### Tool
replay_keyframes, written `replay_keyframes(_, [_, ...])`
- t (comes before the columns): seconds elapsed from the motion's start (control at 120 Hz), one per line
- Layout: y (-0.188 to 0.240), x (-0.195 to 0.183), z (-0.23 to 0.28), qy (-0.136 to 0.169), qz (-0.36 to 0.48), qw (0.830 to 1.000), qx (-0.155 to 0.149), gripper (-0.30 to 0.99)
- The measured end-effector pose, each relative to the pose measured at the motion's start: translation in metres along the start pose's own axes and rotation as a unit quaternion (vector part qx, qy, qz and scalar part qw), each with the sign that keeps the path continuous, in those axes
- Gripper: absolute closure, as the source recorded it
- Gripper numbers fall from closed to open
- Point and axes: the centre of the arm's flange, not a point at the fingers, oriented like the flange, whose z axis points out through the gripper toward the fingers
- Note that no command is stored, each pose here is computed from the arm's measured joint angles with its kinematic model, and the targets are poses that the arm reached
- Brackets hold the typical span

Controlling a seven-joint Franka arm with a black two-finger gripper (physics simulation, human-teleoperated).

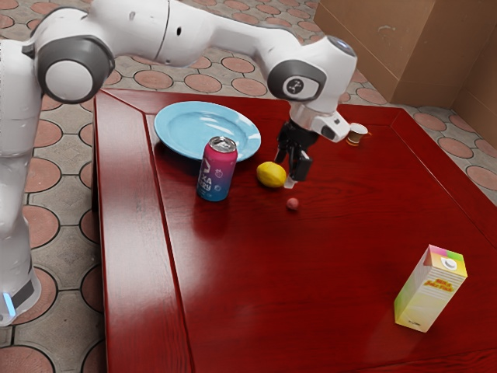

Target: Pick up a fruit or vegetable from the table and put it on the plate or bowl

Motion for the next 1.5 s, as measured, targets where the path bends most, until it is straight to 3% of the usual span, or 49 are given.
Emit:
replay_keyframes(0.267, [-0.013, 0.014, 0.035, -0.006, -0.005, 1.000, -0.018, 0.00])
replay_keyframes(0.633, [0.003, 0.014, 0.060, -0.014, 0.014, 0.999, -0.026, 0.00])
replay_keyframes(0.883, [-0.006, 0.032, 0.046, 0.013, 0.020, 1.000, -0.019, 0.00])
replay_keyframes(1.5, [-0.009, 0.051, 0.086, -0.011, 0.043, 0.999, -0.027, 0.00])
